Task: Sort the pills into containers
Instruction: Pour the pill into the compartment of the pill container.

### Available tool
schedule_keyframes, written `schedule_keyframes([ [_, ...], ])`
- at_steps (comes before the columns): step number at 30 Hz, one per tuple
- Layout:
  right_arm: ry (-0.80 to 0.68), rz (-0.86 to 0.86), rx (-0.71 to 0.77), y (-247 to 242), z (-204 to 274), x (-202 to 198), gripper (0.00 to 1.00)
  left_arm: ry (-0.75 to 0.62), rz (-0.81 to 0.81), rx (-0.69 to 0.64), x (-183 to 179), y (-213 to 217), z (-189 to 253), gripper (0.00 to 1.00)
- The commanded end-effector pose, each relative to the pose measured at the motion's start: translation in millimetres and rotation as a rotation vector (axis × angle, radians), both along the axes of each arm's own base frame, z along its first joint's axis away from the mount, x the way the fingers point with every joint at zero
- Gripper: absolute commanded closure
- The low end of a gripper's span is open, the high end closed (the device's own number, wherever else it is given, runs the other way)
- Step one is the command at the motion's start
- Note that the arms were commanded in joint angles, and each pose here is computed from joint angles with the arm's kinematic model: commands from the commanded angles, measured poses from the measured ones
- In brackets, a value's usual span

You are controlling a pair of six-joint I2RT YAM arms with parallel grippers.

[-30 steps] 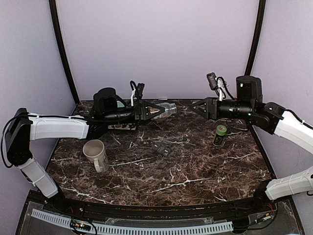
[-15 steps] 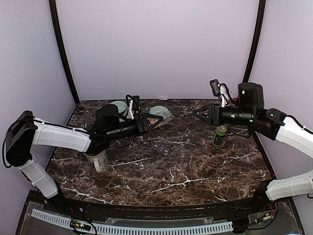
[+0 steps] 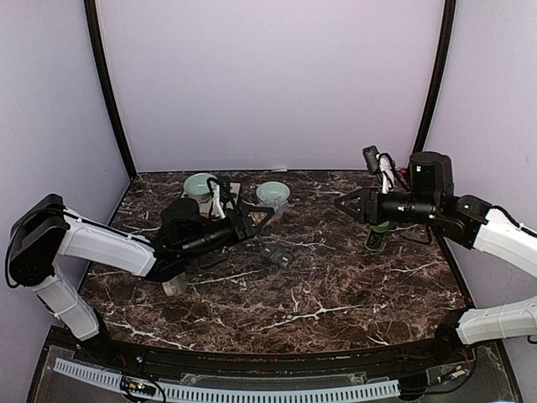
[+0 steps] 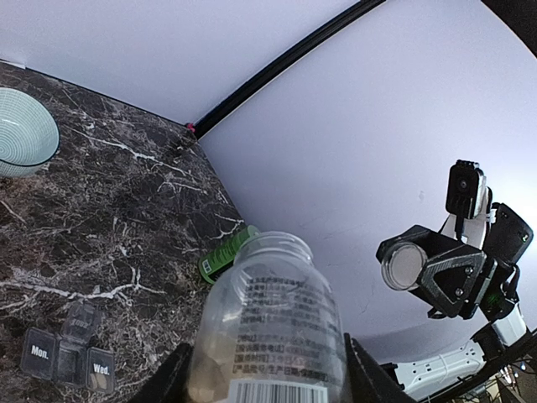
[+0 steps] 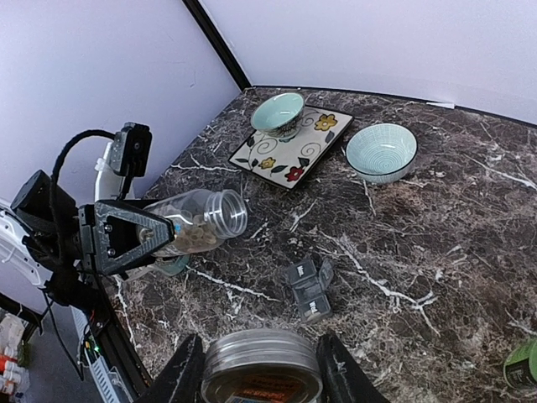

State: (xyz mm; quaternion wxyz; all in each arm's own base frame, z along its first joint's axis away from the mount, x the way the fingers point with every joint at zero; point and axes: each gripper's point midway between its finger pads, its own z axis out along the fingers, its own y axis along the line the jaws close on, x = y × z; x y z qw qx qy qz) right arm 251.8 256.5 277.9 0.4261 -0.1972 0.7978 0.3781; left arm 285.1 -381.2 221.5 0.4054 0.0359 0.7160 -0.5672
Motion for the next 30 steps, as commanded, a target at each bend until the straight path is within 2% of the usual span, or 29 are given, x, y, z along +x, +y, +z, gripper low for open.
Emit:
schedule_keyframes([
  [1, -0.045, -0.017, 0.027, -4.0, 8.1, 2.7, 0.65, -0.065, 0.060, -0.055, -0.9, 5.7, 16.8, 1.00],
  [30, -0.014, -0.011, 0.007, -9.6, -15.3, -0.6, 0.65, -0.002, 0.171, 0.023, -2.8, 5.0, -45.3, 1.00],
])
